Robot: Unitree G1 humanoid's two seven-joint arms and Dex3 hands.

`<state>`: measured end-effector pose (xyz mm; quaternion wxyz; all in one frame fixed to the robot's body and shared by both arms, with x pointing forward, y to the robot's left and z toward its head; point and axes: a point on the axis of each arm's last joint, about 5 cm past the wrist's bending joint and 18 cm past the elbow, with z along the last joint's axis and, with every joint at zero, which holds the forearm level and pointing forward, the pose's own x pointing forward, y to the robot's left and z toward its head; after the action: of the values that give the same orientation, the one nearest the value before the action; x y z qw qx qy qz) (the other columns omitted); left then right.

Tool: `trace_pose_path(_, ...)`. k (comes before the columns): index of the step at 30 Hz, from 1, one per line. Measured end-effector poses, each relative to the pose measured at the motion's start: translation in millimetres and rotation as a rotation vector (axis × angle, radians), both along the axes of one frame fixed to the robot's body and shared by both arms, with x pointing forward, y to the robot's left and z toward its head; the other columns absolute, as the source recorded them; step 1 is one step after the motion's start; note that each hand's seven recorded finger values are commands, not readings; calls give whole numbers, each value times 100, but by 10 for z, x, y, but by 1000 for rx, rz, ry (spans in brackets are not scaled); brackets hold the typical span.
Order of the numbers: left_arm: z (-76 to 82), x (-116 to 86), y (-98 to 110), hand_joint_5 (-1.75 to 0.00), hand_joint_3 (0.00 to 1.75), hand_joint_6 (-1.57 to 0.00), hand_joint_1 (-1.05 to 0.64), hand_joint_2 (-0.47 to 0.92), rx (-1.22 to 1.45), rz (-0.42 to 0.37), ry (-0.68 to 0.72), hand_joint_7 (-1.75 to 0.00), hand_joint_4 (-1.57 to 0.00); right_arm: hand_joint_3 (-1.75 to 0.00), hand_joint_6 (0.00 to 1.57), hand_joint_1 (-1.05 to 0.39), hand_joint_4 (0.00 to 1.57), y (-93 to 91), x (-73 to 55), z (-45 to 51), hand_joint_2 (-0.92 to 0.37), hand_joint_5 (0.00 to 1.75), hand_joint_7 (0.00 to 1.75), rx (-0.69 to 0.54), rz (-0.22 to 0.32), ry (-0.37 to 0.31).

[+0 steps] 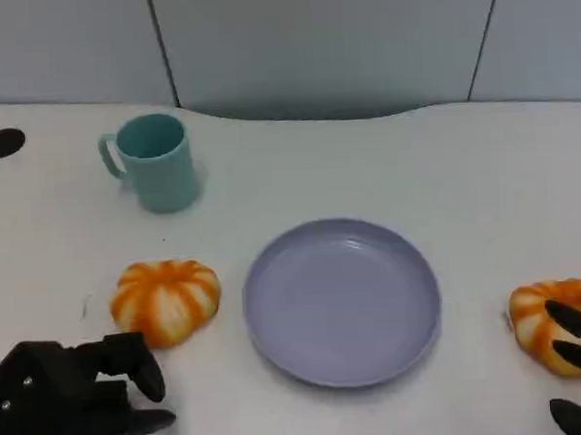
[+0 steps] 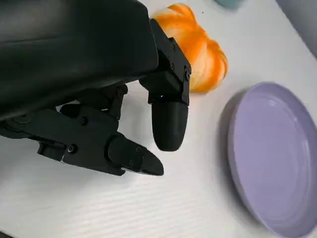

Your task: Grasp the bread from the table and place it into the plate.

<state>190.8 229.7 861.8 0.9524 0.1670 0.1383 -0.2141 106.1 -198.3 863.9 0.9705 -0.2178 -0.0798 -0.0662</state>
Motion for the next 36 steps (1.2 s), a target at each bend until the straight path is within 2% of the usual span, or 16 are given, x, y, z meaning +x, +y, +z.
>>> trace_pose_path(6, 76, 3, -55, -175, 2, -53, -19, 92, 86, -24, -345, -175, -74, -31, 67, -36, 82, 12, 10, 1, -92, 1, 0, 0, 0, -4)
trace_pose_path(9, 140, 70, -78, -175, 1, -45, -28, 91, 207, -44, -500, -175, -70, -31, 68, -36, 83, 23, 21, 3, -92, 1, 0, 3, 2, -9)
trace_pose_path(12, 269, 173, -92, -175, 1, -40, -37, 92, 406, -126, -716, -162, -57, -31, 68, -35, 82, 37, 26, -1, -92, 1, 0, 3, 6, -9)
trace_pose_path(13, 315, 205, -88, -155, 1, -52, -42, 91, 455, -157, -763, -124, -55, -31, 68, -35, 83, 41, 31, -3, -92, 1, 0, 5, 8, -10)
trace_pose_path(14, 363, 234, -81, -147, 0, -58, -44, 90, 504, -189, -792, -107, -55, -31, 68, -35, 83, 45, 34, -4, -92, 1, 0, 6, 9, -10)
trace_pose_path(15, 404, 255, -78, -131, 0, -63, -48, 90, 544, -219, -807, -81, -52, -31, 68, -35, 84, 48, 35, -4, -92, 1, 0, 7, 9, -10)
trace_pose_path(16, 443, 267, -80, -115, 0, -69, -52, 89, 584, -245, -818, -51, -47, -31, 68, -36, 84, 49, 35, -5, -92, 1, 0, 7, 10, -10)
trace_pose_path(17, 474, 275, -85, -94, 0, -69, -56, 88, 623, -268, -822, -32, -44, -31, 68, -36, 84, 50, 35, -6, -92, 1, 0, 8, 10, -10)
trace_pose_path(19, 525, 291, -109, -74, 0, -70, -58, 87, 717, -323, -812, -13, -43, -31, 68, -36, 84, 54, 38, -5, -92, 1, 0, 8, 11, -10)
trace_pose_path(20, 542, 298, -121, -49, 1, -45, -69, 88, 753, -342, -805, -6, -17, -31, 68, -36, 84, 56, 41, -4, -92, 1, 0, 9, 13, -10)
trace_pose_path(21, 557, 317, -148, -40, 1, -36, -72, 89, 806, -366, -797, -3, -9, -31, 68, -36, 84, 56, 40, -5, -92, 1, 0, 9, 12, -10)
trace_pose_path(22, 564, 344, -183, -19, 1, -24, -75, 89, 880, -404, -778, -3, -4, -31, 68, -36, 84, 60, 47, -3, -92, 1, 0, 9, 14, -12)
trace_pose_path(23, 567, 369, -216, -11, 0, -19, -75, 89, 940, -430, -756, -2, -2, -31, 68, -36, 84, 63, 54, -1, -92, 1, 0, 9, 15, -16)
trace_pose_path(27, 600, 498, -354, -1, 0, -10, -74, 89, 1083, -515, -664, -1, -2, -31, 69, -35, 85, 71, 53, -2, -92, 2, 1, 6, 16, -16)
trace_pose_path(31, 620, 665, -404, 0, 0, -9, -64, 85, 1123, -532, -615, 0, -1, -30, 69, -36, 87, 78, 50, -4, -92, 2, 0, 12, 16, -17)
trace_pose_path(36, 576, 893, -460, 0, 0, -8, -62, 82, 1122, -562, -500, 0, 0, -30, 69, -35, 85, 76, 37, -4, -92, 1, 0, 11, 12, -16)
